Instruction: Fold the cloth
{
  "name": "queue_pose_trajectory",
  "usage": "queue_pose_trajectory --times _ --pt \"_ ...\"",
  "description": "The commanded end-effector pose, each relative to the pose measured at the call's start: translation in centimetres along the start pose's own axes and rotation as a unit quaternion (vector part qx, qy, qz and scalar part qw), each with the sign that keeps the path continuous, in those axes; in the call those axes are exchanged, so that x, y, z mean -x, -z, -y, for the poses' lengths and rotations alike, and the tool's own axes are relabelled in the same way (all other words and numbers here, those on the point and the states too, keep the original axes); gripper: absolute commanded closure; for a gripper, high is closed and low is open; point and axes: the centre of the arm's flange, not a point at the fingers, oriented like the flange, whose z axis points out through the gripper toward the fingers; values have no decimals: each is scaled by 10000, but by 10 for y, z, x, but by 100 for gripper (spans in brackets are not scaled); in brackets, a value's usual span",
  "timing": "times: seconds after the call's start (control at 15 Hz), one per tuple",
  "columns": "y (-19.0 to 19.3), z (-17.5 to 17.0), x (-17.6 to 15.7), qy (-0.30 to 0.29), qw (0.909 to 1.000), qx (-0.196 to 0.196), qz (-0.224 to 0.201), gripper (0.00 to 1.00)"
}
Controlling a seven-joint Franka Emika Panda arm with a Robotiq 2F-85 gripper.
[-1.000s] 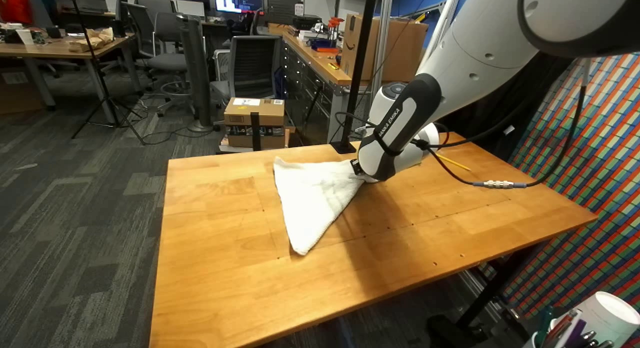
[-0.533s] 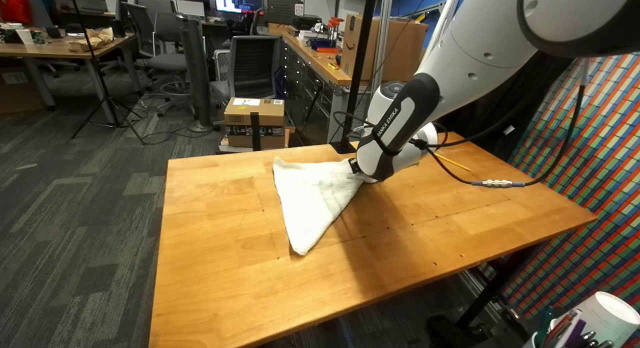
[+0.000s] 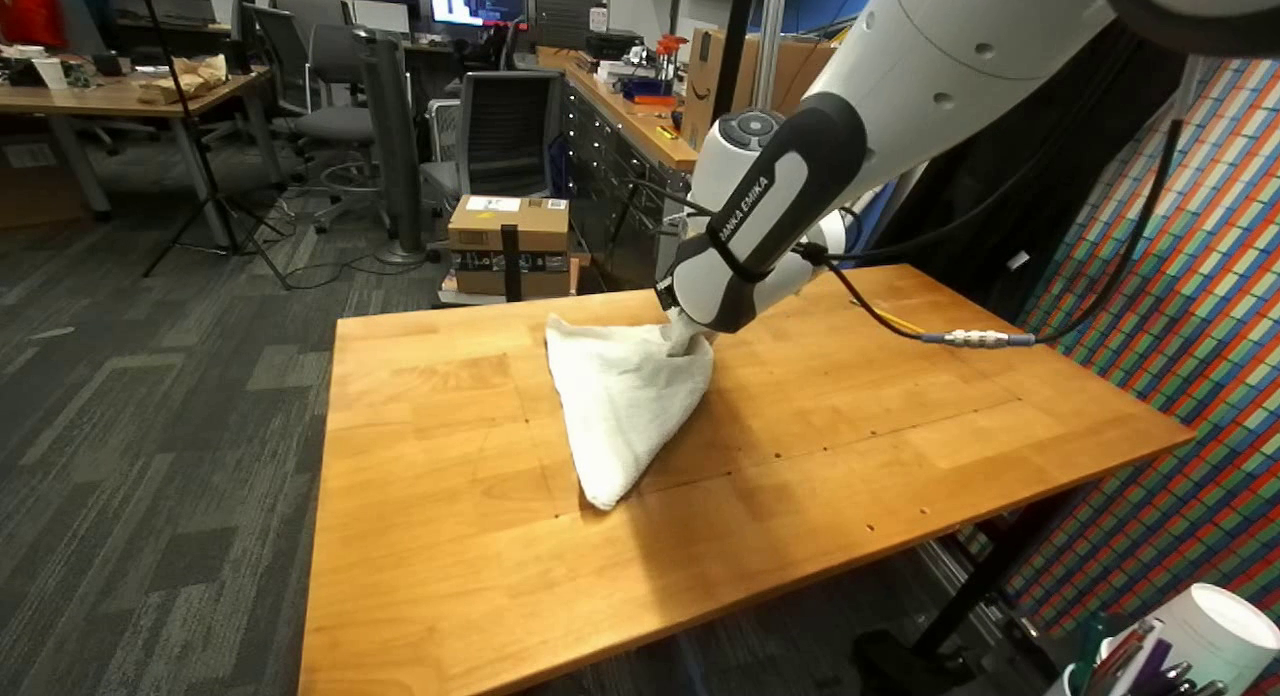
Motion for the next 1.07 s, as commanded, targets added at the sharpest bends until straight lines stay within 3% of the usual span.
queue_pose_trajectory --times 0.0,0.6,1.0 --pt "53 29 -5 24 9999 73 -77 93" --pt "127 104 24 -105 9998 -24 159 93" --pt "143 120 55 -136 9996 -90 229 93"
